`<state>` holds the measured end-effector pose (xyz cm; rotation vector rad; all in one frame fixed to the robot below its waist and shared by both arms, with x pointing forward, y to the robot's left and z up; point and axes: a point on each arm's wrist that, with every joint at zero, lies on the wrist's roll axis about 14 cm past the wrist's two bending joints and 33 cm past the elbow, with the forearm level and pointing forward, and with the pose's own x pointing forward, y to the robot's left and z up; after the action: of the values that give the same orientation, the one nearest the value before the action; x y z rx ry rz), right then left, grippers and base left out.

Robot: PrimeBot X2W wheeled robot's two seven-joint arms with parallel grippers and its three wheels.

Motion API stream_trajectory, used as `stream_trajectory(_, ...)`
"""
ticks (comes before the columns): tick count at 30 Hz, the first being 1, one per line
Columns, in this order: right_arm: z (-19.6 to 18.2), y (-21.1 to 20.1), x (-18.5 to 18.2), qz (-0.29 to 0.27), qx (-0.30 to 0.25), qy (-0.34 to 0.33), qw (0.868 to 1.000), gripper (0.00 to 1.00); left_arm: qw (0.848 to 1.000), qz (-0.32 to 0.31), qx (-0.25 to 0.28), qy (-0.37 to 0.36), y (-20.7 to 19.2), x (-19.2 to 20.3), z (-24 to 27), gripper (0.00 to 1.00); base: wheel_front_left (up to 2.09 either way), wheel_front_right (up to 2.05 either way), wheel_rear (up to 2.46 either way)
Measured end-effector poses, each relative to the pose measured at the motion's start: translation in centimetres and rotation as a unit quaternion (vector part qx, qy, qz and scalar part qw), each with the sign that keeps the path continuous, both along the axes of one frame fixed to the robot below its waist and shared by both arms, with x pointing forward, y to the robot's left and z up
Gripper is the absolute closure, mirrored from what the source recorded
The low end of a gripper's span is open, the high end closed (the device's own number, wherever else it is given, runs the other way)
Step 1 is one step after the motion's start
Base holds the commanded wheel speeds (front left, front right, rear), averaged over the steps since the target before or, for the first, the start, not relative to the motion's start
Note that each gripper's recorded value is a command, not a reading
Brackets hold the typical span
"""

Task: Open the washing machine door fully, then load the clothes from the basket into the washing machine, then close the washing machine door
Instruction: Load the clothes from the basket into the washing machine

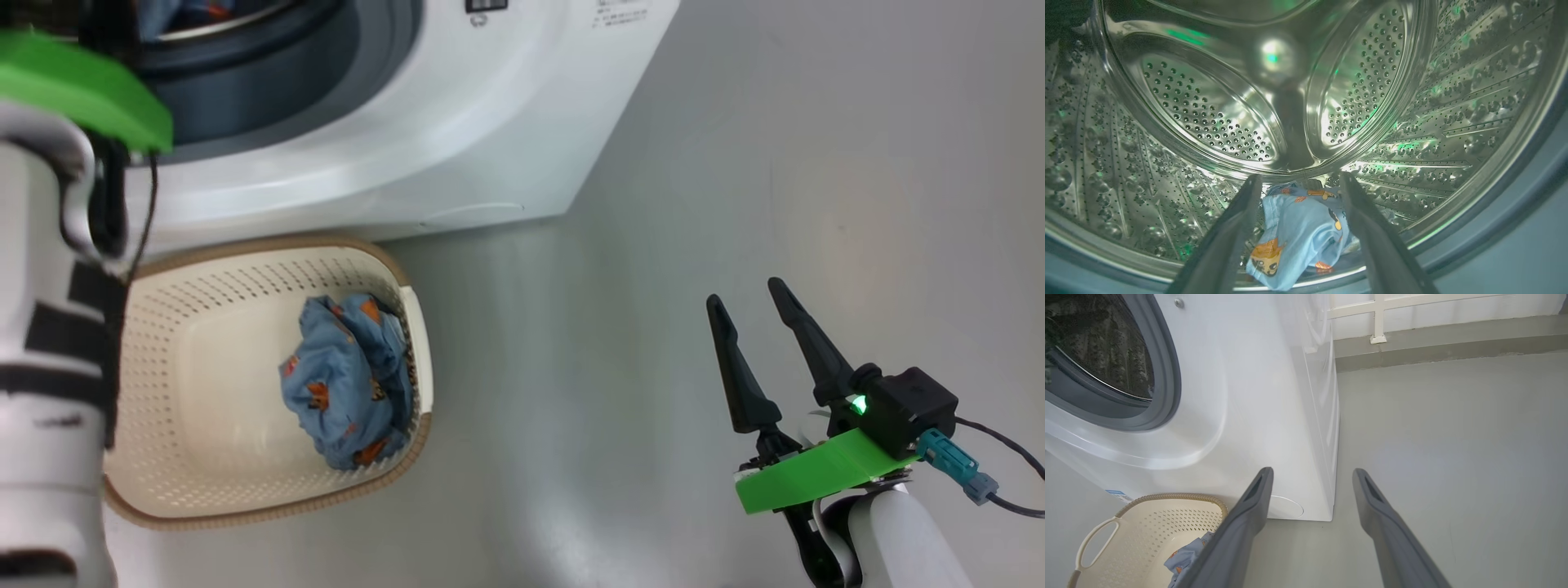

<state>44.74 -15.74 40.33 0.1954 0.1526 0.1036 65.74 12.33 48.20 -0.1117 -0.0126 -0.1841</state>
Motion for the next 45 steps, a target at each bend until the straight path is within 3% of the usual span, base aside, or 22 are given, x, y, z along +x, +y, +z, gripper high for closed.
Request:
stream_trajectory(16,3.6,0.4,-2.6,0.001,0.006,-0.032,0.999,0.0,0.998,0.023,-0.043,-0.047,2.0,-8.9,3.9,0.0,0.0,0.0,0.0)
stream_trajectory(26,6.2,0.9,-5.0,0.007,0.01,-0.059,0.998,0.0,0.997,0.008,-0.003,-0.076,1.9,-16.3,5.6,0.0,0.0,0.0,0.0)
stream_trajectory(45,8.9,0.9,-9.1,0.006,0.012,-0.094,0.995,0.0,0.991,0.125,-0.003,-0.038,7.6,-28.8,3.3,0.0,0.0,0.0,0.0)
